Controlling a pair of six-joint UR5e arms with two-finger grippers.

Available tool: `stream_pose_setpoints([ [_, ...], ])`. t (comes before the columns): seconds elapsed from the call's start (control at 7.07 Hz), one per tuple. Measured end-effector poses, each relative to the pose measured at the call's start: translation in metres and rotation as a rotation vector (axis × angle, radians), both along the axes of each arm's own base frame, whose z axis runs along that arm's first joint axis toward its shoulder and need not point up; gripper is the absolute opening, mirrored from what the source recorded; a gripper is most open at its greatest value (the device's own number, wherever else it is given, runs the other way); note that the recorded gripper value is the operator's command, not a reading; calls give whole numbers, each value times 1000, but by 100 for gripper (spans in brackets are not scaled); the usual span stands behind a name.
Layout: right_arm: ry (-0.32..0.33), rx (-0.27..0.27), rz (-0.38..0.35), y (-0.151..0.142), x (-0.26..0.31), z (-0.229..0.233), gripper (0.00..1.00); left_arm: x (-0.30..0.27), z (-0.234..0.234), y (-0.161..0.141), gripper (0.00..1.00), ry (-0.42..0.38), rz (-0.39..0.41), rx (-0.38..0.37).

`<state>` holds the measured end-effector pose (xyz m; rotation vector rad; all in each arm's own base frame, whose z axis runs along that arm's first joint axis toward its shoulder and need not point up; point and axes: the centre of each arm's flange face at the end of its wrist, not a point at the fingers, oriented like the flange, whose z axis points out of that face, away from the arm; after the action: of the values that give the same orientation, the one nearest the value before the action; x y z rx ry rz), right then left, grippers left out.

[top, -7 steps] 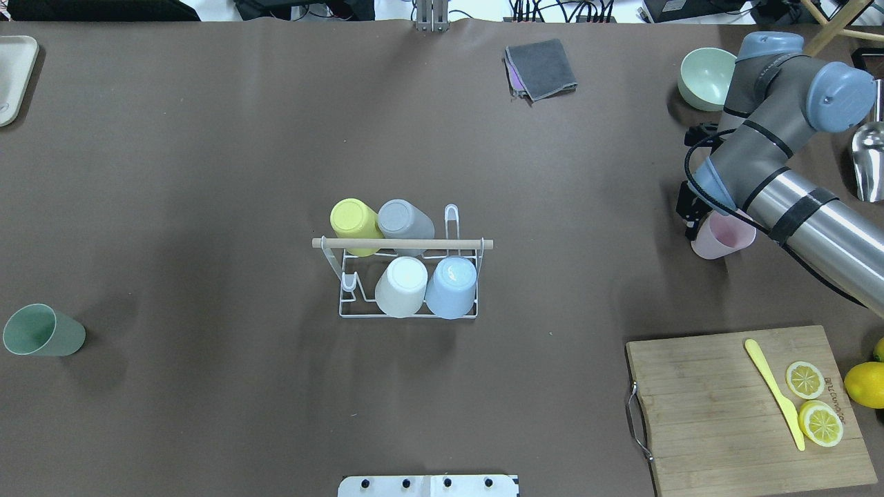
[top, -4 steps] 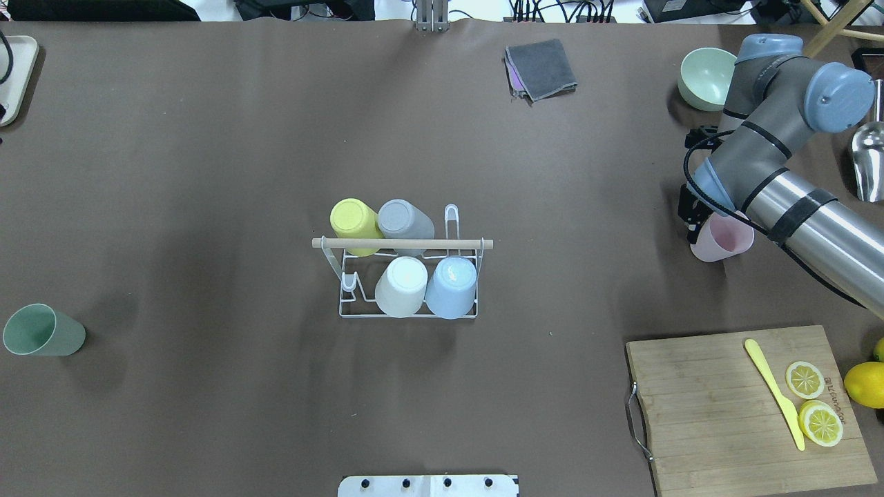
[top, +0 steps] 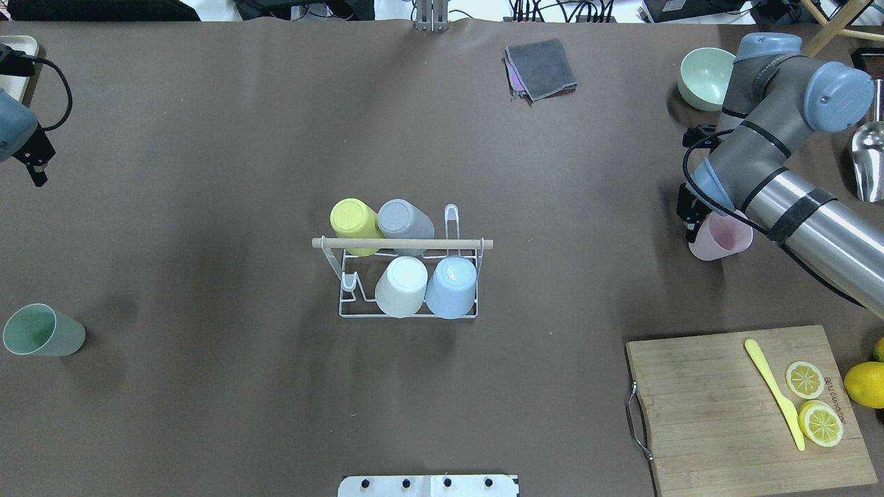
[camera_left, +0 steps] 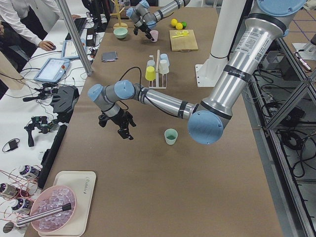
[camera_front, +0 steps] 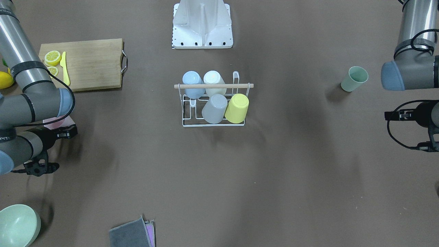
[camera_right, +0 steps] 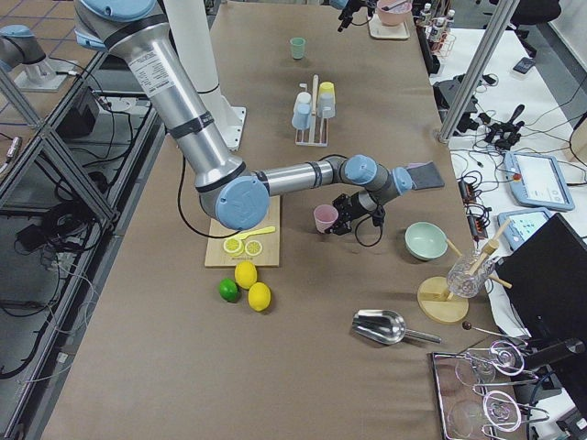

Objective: Place cup on cup holder

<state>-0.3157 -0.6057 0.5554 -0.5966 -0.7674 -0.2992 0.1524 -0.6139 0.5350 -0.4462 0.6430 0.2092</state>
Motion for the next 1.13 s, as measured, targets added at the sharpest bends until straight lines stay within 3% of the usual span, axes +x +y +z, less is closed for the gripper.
stream_pose_setpoints([
  [0.28, -71, 37, 10, -8, 22, -6, 18, 18, 3, 13, 98, 20, 97, -12],
  [0.85, -356, 95, 35, -14, 61, 1, 16, 68, 6, 32, 98, 16, 191, -31],
  [1.13, -492, 83, 58, 9, 58, 17, 14, 95, 10, 43, 98, 14, 236, -41],
])
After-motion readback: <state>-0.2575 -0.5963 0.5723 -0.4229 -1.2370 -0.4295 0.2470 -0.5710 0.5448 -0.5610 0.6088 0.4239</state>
